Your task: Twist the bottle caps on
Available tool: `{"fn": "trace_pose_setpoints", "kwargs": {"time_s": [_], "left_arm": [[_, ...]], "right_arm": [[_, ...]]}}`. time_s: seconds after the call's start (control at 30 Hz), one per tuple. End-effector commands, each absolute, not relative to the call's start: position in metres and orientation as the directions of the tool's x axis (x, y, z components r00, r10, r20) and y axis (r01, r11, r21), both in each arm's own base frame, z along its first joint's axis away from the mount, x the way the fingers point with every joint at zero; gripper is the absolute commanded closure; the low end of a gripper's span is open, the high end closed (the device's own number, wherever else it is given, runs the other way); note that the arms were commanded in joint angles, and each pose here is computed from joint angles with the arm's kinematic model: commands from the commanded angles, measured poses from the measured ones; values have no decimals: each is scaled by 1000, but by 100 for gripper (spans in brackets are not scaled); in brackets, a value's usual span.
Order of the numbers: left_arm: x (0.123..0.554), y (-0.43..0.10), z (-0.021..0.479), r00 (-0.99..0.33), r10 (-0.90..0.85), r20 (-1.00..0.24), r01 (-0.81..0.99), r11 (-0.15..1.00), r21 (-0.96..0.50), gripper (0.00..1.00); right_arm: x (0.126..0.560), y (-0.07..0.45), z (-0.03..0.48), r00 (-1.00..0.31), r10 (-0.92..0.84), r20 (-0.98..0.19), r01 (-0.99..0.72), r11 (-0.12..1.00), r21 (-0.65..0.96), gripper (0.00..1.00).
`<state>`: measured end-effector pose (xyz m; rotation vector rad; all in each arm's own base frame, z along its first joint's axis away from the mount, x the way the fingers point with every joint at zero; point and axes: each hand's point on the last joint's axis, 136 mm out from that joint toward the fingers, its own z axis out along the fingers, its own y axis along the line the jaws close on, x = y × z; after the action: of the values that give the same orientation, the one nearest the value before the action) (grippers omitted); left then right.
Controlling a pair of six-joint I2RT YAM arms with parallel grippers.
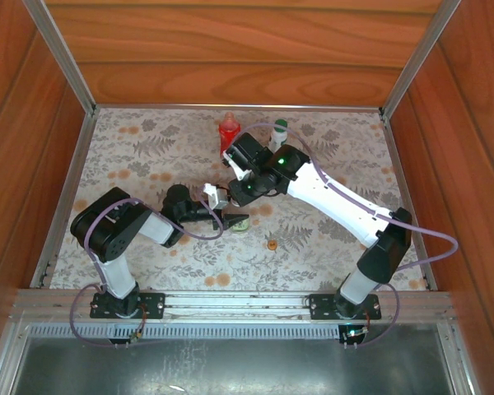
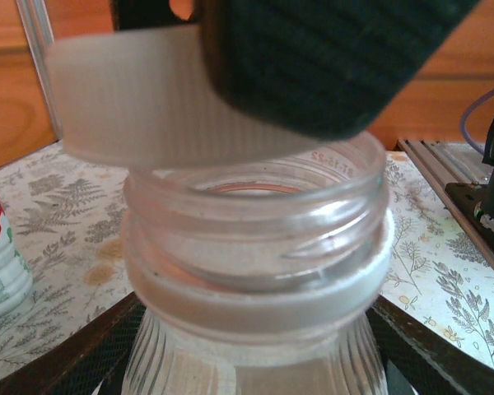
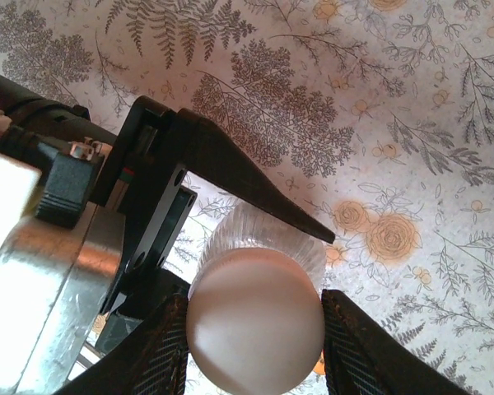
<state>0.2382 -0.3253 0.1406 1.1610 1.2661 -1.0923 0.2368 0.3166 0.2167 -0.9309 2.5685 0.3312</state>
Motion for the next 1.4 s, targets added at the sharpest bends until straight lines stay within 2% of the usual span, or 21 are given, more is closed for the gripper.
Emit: {"fn": "trace_pose_setpoints", "kwargs": {"time_s": [0.0,0.6,0.87,1.13,1.37], "left_arm": [[235,-323,128,-2,67,-998,996,91,4,35],[237,-323,125,-18,70,-997,995,99,-11,35],[237,-323,126,-17,70,-997,995,101,-10,35],[239,-321,127,-12,71,-997,992,125,-3,24],[238,-319,127,-5,74,-997,990,138,5,24]], "right_arm": [[232,320,209,-697,-578,-424,-671,734,103,57],[214,322,208,-693,-582,-426,-694,698,177,58],[210,324,203,-669,-613,-420,-719,677,158,58],[215,313,194,-681,-607,-410,-693,715,92,60],[219,306,187,-705,-594,-387,-662,748,59,60]]}}
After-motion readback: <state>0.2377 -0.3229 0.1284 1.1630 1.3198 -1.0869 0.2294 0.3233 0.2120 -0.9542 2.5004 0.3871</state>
